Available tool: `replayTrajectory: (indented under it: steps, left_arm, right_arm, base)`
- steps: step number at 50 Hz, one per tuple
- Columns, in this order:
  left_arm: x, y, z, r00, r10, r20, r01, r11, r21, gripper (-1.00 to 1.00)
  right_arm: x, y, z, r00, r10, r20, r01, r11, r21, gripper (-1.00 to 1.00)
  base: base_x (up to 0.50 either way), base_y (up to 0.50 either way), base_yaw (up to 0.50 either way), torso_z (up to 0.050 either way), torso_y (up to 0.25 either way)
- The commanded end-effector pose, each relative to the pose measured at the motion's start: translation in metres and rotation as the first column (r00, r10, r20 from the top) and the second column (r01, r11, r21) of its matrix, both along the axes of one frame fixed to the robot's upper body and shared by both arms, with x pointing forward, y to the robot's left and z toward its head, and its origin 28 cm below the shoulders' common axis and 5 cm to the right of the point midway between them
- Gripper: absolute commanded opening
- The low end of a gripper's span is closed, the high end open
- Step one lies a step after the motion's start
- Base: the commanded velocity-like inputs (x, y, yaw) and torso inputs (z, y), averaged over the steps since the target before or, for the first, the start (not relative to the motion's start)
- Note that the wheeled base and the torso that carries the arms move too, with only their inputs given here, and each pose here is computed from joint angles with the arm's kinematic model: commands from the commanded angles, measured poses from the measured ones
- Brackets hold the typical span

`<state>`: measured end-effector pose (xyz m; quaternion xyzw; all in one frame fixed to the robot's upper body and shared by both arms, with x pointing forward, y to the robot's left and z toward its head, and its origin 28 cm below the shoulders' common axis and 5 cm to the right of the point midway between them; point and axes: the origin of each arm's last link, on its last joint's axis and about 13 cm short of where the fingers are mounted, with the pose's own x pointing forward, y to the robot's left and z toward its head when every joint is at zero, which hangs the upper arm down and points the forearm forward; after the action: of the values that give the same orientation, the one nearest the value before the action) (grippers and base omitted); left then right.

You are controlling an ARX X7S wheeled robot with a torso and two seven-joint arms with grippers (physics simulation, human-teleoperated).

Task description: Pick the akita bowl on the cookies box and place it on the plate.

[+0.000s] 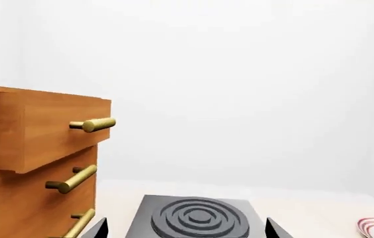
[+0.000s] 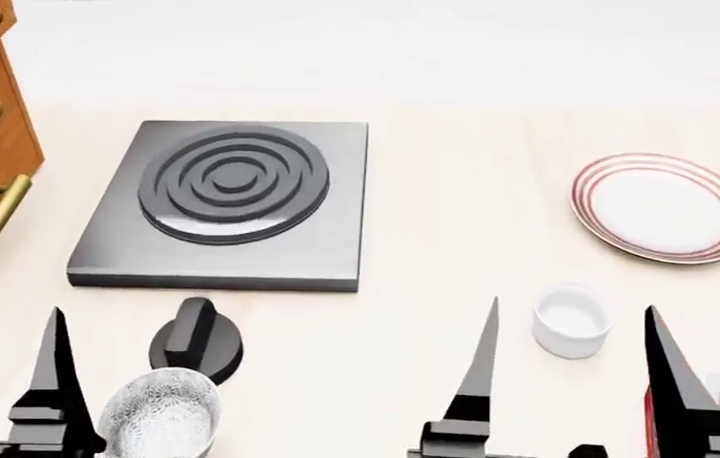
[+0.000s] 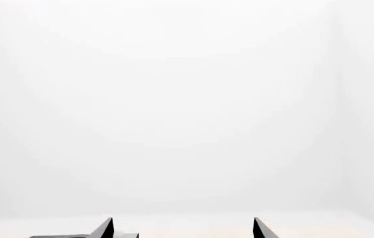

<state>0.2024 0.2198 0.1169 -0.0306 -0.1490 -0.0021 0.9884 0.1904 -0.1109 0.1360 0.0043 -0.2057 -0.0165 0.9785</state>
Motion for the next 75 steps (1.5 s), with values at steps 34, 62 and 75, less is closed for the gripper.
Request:
replayTrajectory:
  steps: [34,62,75]
  left_arm:
    - [-0.002,0.003,0.006,1.000,0.017,0.020,-0.017,1.000,-0.008,1.00]
    - [-0.001,0.004,0.009,0.999,0.024,0.031,-0.023,1.000,-0.003,1.00]
    - [-0.001,0.005,0.008,0.999,0.026,0.028,-0.026,1.000,-0.004,1.00]
  right_arm:
    - [-0.011,-0.004,0.006,0.996,0.031,0.081,-0.030,1.000,-0.007,1.00]
    - [-0.012,-0.012,0.016,0.994,-0.015,0.104,0.015,1.000,0.004,1.00]
    - [-0.013,-0.013,0.016,0.993,-0.011,0.118,0.011,1.000,0.001,1.00]
  base:
    - [0.47,0.00,0.00,0.000,0.000]
    - [-0.19,-0.45,0.00,0.000,0.000]
    - [-0.13,-0.50,0.00,0.000,0.000]
